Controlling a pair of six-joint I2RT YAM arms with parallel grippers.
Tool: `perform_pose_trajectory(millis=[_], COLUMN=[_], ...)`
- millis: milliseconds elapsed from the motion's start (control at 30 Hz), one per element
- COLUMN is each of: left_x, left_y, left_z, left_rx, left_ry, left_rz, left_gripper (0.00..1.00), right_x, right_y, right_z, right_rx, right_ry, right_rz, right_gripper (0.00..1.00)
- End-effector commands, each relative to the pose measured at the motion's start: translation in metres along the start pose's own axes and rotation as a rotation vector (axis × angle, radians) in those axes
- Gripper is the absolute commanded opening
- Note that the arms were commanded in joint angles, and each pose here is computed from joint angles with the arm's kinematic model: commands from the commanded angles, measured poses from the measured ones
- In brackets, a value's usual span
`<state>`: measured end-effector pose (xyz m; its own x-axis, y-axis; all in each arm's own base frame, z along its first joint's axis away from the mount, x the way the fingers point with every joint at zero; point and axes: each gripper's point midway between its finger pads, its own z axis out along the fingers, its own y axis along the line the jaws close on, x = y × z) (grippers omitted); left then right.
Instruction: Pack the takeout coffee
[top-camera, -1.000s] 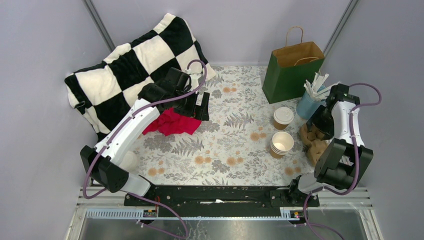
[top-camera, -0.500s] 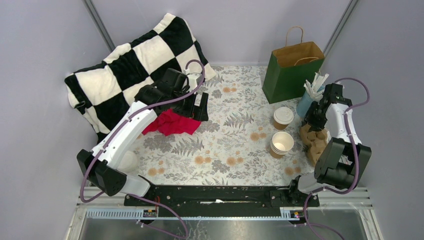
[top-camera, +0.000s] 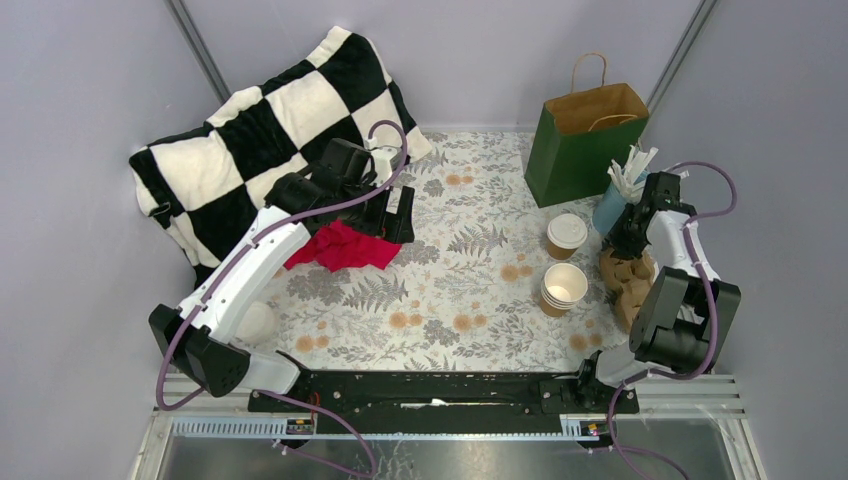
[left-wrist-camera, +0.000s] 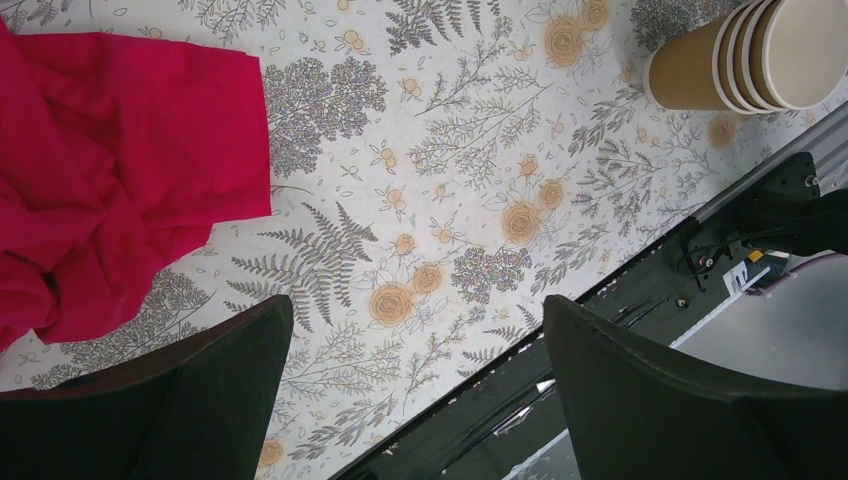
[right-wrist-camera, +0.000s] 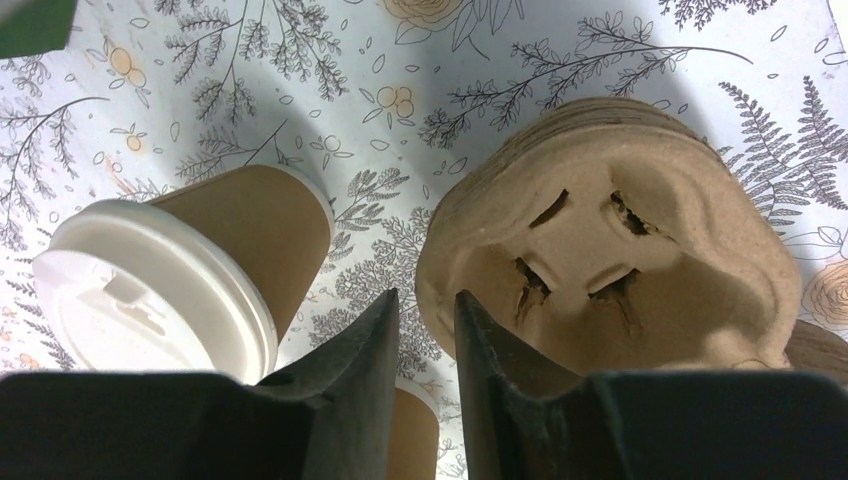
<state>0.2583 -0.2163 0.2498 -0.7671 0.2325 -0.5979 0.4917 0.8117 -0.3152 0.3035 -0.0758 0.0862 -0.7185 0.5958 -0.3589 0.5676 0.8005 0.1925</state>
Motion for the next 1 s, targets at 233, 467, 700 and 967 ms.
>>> perform_pose_trajectory(millis=[233,467,700,967], left_x=[-0.009,-0.009,-0.010,-0.010], left_y=[-0.003,-0.002,-0.003,-0.007], left_z=[-0.005,-0.003,-0.001,-0.001], left_rx=[0.005,0.005,0.009,0.021], left_ry=[-0.049,-0.045,-0.043,-0.046], left_rz=[0.030,0.029,0.029,0.038], left_gripper=[0.99,0.99,0.99,0.99], right_x=[-0.006,-0.002,-0.005,-0.007], right_y=[-0.009,-0.006,-0.008,-0.032], right_z=[0.010,0.008,-0.009,-0.046], right_rx=[0.059,0.041,0.047,0.146], right_ry=[-0.015,-0.015,-0.042,-0.164], right_rz=[0.019,0.030,0.007,-0.055], right_gripper=[0.32,0.03,0.00,0.00])
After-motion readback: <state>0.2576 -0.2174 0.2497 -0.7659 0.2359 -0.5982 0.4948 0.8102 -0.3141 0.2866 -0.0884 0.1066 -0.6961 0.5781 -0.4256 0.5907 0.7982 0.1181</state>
